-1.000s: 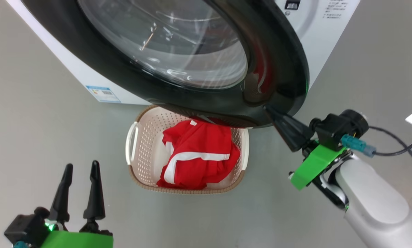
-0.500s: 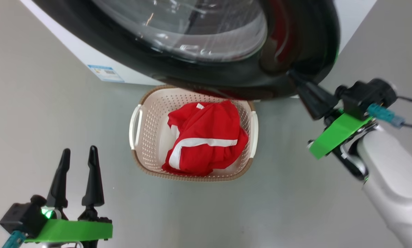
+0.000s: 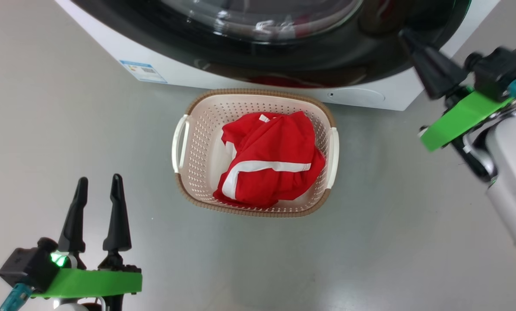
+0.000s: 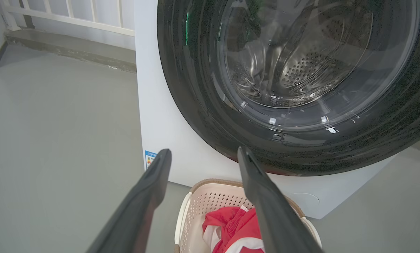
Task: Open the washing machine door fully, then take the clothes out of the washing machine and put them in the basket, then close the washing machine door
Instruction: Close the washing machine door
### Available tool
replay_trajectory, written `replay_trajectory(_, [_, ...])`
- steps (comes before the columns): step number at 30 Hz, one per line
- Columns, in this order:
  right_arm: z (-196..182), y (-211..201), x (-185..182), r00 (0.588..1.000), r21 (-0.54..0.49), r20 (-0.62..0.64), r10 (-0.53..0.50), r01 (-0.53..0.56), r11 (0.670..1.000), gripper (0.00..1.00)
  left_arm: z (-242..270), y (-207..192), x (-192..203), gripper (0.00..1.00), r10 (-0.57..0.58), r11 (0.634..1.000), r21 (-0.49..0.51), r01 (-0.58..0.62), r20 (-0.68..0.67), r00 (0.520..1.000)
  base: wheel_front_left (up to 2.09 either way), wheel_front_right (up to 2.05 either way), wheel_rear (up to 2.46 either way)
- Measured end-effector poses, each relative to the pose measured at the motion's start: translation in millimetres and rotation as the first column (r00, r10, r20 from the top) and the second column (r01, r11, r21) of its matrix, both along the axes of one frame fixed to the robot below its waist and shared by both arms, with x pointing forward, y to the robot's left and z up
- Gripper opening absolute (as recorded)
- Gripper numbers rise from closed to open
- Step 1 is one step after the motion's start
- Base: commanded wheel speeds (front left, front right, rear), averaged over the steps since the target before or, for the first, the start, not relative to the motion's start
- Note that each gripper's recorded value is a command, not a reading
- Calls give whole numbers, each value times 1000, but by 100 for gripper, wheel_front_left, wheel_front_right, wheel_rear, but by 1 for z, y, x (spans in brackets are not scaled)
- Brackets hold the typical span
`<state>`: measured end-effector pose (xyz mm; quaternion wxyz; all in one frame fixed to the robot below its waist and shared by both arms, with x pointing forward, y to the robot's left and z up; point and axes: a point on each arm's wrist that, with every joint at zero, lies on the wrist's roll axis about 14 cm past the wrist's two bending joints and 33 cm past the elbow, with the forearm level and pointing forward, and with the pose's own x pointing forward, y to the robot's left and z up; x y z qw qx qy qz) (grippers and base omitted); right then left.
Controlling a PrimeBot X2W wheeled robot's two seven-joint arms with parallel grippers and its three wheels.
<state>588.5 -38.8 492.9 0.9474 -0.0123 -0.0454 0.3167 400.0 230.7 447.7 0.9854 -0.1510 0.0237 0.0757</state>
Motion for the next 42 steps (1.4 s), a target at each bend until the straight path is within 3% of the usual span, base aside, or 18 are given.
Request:
replay_trajectory(11, [12,-12,25,999,21,24,-47,46,999,0,0,7,-5,100,24,1000,6,-24,-6,1000,0,0,0])
replay_trajectory(30, [36,-17,-1,997,10,32,-66,65,998,0,28,3,-12,100,13,1000,-3,-12,74,997,0,0,0])
replay_trajectory(32, [39,-17,-8,997,16,29,-65,64,998,47,32,1,-13,100,9,1000,-5,-8,84,996,0,0,0])
replay_trajectory(33, [39,-17,-8,997,16,29,-65,64,998,78,32,1,-13,100,9,1000,-5,-8,84,996,0,0,0])
replay_trajectory(34, [40,-17,-12,997,18,30,-64,64,998,100,33,0,-15,100,7,1000,-6,-7,85,996,0,0,0])
replay_trajectory(42, [48,-30,-46,996,30,25,-86,85,996,100,44,-8,-25,100,-16,1000,-11,17,116,993,0,0,0])
